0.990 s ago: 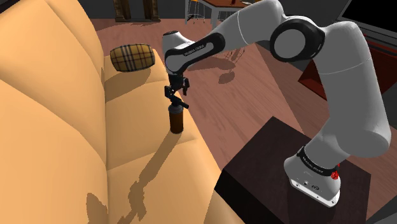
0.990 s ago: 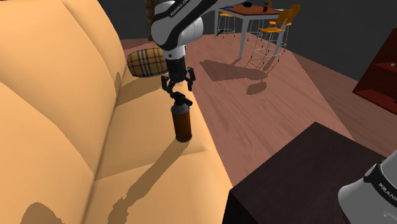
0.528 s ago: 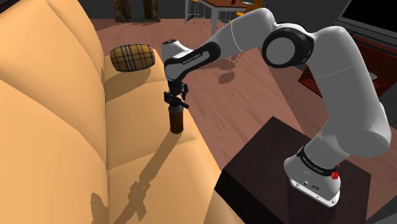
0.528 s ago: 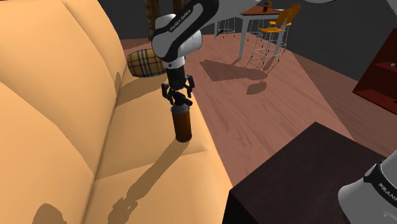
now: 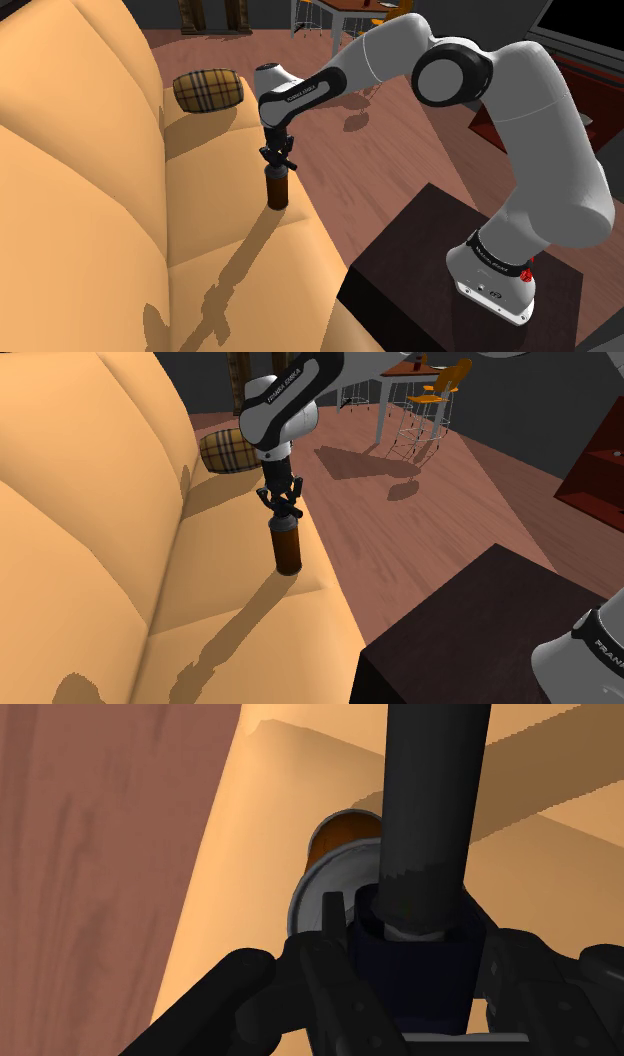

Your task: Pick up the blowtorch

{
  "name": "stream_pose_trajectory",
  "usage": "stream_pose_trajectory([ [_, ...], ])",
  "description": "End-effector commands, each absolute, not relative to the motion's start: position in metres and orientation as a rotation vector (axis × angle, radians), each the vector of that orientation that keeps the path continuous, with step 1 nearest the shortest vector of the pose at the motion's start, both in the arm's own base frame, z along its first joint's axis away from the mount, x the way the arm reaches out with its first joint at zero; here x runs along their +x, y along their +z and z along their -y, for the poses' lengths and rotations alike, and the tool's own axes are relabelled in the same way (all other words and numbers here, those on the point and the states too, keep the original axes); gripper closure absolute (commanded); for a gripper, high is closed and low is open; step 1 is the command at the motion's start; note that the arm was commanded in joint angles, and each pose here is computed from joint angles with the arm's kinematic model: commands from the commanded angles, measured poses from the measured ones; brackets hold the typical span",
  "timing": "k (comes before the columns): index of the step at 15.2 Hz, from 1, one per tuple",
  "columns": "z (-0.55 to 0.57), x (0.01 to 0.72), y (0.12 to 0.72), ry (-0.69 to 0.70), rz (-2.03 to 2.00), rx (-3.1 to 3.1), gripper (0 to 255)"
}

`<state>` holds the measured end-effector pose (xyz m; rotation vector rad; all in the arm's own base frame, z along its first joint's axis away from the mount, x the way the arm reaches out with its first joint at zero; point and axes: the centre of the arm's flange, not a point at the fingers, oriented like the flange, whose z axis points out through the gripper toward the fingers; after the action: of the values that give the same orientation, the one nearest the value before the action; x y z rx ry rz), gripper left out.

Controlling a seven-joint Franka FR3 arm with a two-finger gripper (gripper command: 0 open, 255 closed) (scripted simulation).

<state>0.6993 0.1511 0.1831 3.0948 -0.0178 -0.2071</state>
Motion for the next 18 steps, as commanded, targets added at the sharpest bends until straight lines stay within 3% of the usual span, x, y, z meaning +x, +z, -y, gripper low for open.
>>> stream_pose_trajectory([
  [1, -0.151, 0.699, 0.182, -0.209, 0.018, 3.094, 255],
  [18, -0.151, 0.699, 0.261, -0.209, 0.018, 3.094, 255],
])
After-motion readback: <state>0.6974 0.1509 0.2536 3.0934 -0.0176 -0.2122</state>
